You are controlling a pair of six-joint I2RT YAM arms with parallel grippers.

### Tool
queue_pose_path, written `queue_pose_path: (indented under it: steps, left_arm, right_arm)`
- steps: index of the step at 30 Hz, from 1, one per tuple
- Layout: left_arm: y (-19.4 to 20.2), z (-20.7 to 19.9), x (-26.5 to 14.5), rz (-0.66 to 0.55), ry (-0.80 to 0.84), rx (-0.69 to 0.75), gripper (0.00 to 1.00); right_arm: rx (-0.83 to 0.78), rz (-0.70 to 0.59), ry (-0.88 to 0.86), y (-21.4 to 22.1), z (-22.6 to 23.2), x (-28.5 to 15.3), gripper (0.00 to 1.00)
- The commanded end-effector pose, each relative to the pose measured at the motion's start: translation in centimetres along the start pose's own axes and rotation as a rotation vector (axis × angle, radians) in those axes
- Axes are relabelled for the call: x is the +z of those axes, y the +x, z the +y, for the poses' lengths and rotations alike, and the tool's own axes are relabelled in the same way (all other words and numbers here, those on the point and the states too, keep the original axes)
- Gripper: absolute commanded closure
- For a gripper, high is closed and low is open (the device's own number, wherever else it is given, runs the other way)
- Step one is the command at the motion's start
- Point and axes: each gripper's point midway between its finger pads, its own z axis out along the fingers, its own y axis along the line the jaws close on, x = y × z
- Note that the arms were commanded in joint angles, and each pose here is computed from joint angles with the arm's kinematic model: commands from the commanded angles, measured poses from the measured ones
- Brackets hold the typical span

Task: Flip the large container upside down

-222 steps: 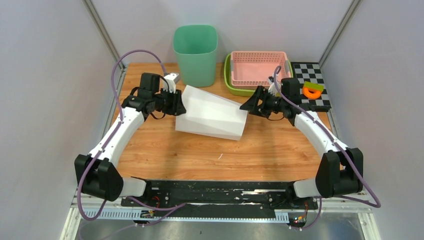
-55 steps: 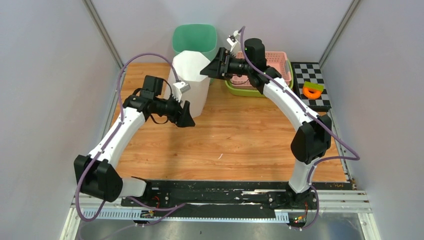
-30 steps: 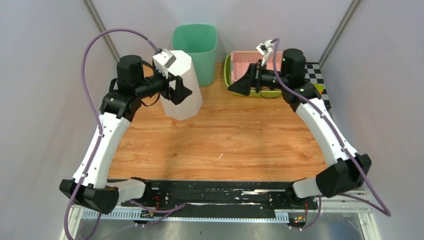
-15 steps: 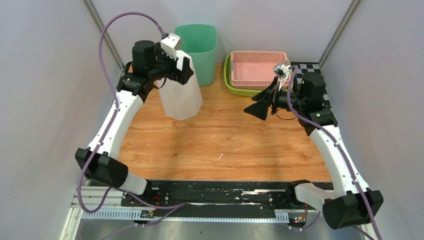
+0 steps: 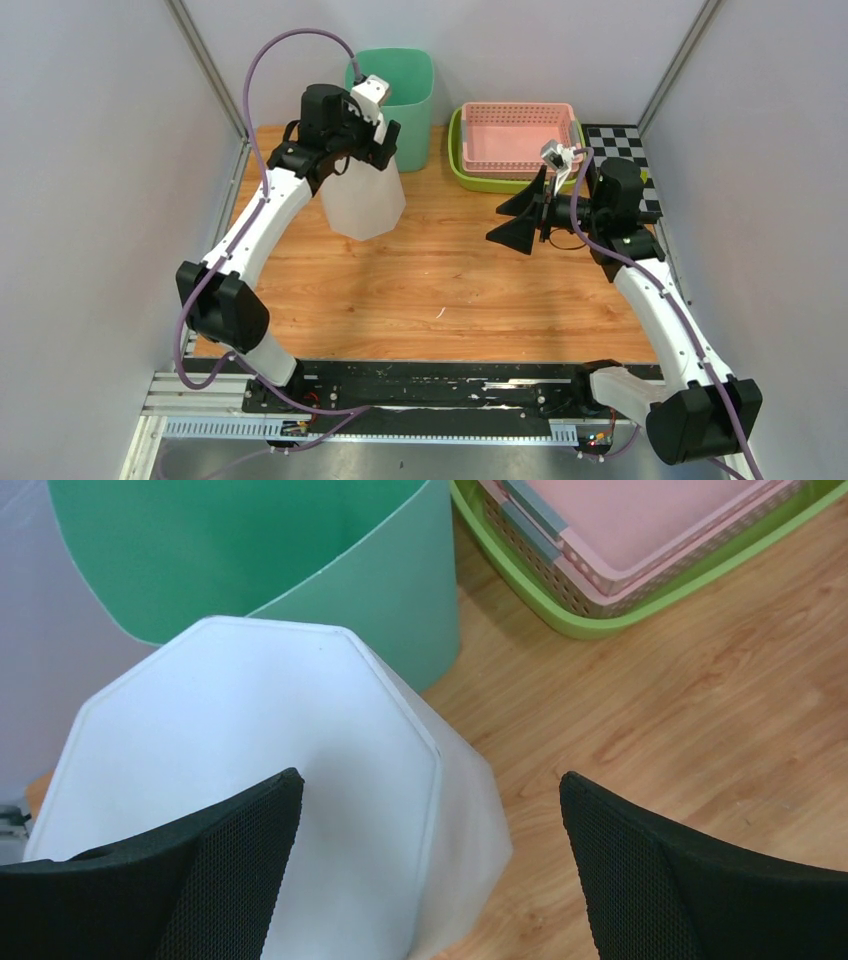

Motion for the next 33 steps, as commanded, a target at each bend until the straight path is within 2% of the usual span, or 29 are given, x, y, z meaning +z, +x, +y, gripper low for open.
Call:
queue_pose_path:
  steps: [1, 11, 19, 27, 33]
  left_arm:
    - [-0.7, 1.3, 0.7, -0.014, -0.077, 0.022, 0.00]
    - [2.7, 3.6, 1.9, 0.074, -0.237, 0.036, 0.03]
    - [5.1, 5.4, 0.6, 0.149, -0.357, 0.068, 0.20]
    - [6.7, 6.8, -1.8, 0.206, -0.439, 0.110, 0.19]
    - [7.0, 9.7, -2.8, 0.220, -0.494, 0.071, 0.18]
  right_arm:
    - [-0.050, -0.028, -0.066, -0.5, 1.2, -0.2, 0.00]
    - [-0.040, -0.034, -0.078, -0.2, 1.2, -0.2, 0.00]
    - [-0.049, -0.038, -0.083, -0.2, 1.5, -0.3, 0.00]
    - [-0.048, -0.041, -0.085, -0.2, 1.7, -0.3, 0.00]
    - [-0.048, -0.044, -0.082, -0.3, 1.7, -0.3, 0.00]
